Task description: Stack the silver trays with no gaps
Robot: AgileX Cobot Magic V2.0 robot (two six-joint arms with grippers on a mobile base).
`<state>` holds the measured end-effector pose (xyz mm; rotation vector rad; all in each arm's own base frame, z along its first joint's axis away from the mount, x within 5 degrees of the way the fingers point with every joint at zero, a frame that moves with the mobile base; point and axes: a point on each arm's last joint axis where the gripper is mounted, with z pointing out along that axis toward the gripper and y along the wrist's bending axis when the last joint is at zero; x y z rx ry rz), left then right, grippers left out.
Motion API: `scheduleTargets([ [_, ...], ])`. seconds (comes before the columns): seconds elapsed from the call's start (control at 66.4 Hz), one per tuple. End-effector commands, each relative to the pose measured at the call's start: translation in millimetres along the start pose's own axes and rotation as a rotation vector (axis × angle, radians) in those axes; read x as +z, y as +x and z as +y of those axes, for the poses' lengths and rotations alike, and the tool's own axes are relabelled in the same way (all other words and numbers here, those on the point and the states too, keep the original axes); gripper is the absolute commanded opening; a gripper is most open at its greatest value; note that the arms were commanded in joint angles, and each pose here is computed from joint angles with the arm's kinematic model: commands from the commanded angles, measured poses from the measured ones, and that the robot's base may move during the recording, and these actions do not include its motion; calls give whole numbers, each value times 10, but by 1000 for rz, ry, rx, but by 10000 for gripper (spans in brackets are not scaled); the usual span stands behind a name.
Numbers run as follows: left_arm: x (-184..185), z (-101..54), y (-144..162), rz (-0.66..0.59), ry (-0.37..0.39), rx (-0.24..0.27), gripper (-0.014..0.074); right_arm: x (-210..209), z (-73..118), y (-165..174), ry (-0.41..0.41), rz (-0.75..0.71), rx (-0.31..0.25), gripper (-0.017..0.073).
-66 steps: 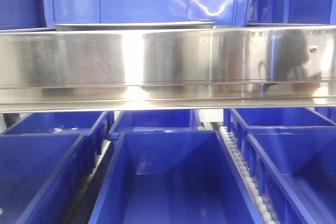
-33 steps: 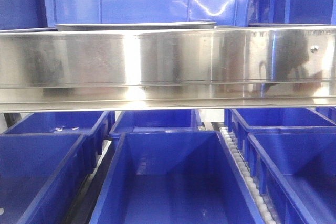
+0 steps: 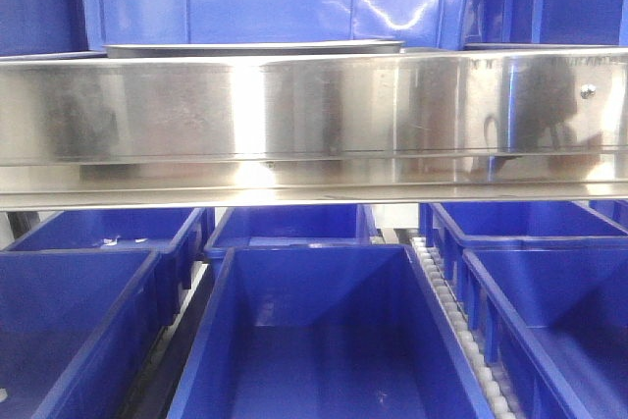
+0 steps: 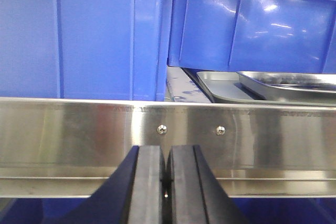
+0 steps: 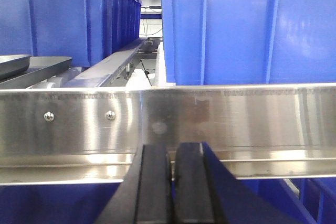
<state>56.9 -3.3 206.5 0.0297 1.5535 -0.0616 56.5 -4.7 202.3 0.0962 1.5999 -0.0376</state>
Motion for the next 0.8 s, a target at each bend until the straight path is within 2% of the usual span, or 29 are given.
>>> scheduleTargets([
  [0.0, -6, 2, -37, -37, -3, -5, -7, -3, -2, -21, 4, -23, -2, -15],
  [0.784, -6, 2, -37, -37, -3, -5, -7, -3, -2, -21, 4, -23, -2, -15],
])
